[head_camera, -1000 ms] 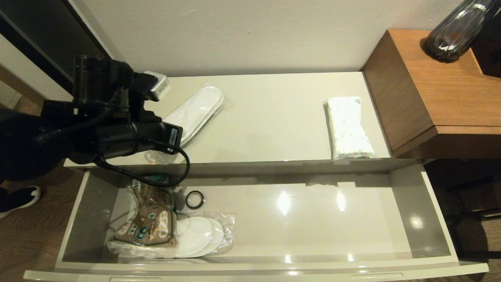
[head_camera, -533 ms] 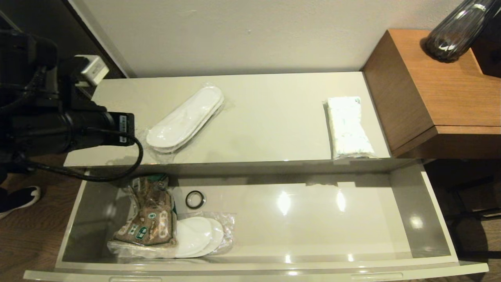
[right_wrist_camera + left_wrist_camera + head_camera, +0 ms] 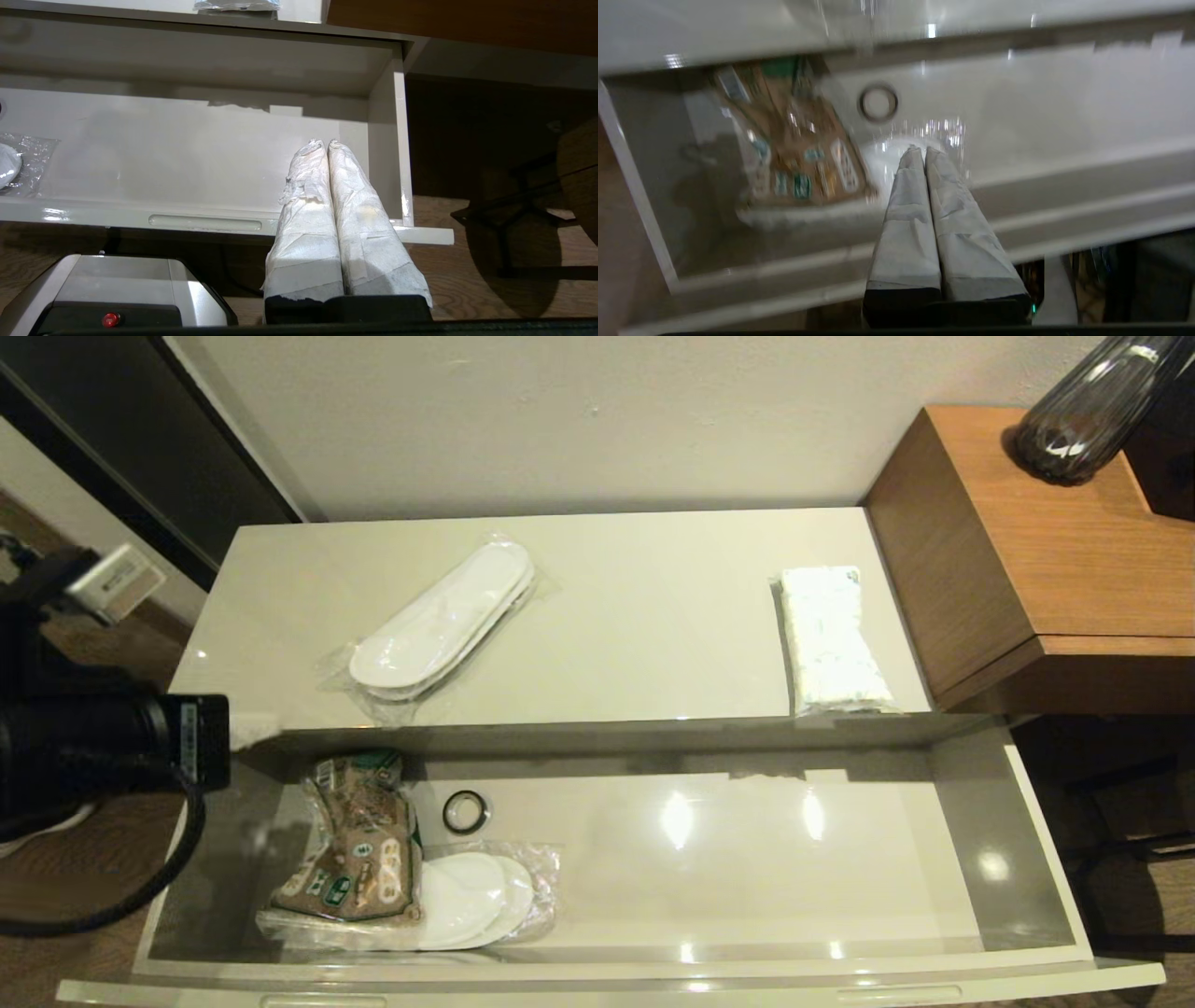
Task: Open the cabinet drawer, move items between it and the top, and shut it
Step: Close the drawer
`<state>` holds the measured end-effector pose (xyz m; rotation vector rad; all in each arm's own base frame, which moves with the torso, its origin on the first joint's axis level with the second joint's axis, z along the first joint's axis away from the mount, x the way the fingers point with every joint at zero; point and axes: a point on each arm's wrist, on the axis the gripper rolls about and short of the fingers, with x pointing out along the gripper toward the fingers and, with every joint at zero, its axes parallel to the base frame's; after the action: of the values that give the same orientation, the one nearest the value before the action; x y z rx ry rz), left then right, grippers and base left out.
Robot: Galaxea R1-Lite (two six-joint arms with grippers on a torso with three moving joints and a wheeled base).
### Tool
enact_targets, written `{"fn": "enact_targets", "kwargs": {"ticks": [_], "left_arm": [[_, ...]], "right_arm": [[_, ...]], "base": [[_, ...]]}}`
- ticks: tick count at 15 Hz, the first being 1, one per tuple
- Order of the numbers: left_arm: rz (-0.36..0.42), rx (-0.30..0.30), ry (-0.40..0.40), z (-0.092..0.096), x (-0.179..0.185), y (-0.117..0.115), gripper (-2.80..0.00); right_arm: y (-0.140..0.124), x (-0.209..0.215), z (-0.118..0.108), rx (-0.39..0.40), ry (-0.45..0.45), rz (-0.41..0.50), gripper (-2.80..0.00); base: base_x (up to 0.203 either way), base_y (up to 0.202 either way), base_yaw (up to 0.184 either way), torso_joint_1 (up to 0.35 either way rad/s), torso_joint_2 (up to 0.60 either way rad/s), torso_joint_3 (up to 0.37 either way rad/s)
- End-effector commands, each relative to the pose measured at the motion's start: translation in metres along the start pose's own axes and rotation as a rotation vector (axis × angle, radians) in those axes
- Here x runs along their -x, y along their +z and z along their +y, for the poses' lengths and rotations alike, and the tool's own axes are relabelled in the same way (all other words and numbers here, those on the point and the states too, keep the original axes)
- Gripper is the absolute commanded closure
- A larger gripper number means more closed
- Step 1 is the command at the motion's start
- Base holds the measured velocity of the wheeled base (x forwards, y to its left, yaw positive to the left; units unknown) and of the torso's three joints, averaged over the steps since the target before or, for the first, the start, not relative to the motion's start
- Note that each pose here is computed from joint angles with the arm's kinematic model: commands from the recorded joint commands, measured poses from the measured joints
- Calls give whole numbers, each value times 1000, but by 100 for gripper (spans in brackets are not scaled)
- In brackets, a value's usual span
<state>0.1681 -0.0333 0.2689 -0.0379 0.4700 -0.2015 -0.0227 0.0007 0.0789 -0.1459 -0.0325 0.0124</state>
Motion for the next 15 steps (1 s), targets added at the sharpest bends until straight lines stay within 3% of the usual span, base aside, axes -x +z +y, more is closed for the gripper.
{"fn": "enact_targets", "kwargs": {"ticks": [1, 7, 9, 11, 15], "left_arm": [[63, -3, -12, 1, 5, -30, 0], [327, -144, -152, -11, -4, -107, 0], [410, -126, -152, -12, -12, -123, 0], [485, -63, -125, -11, -22, -136, 0], [516, -32, -108, -8, -39, -165, 0]], "right_arm": [[0, 0, 0, 0, 1, 2, 0], [0, 0, 0, 0, 1, 2, 0], [0, 0, 0, 0, -1, 2, 0], [0, 0, 0, 0, 1, 2, 0], [0, 0, 0, 0, -1, 2, 0]], "base": [[0, 0, 0, 0, 0, 0], [0, 0, 0, 0, 0, 0], [0, 0, 0, 0, 0, 0], [0, 0, 0, 0, 0, 0], [0, 0, 0, 0, 0, 0]]}}
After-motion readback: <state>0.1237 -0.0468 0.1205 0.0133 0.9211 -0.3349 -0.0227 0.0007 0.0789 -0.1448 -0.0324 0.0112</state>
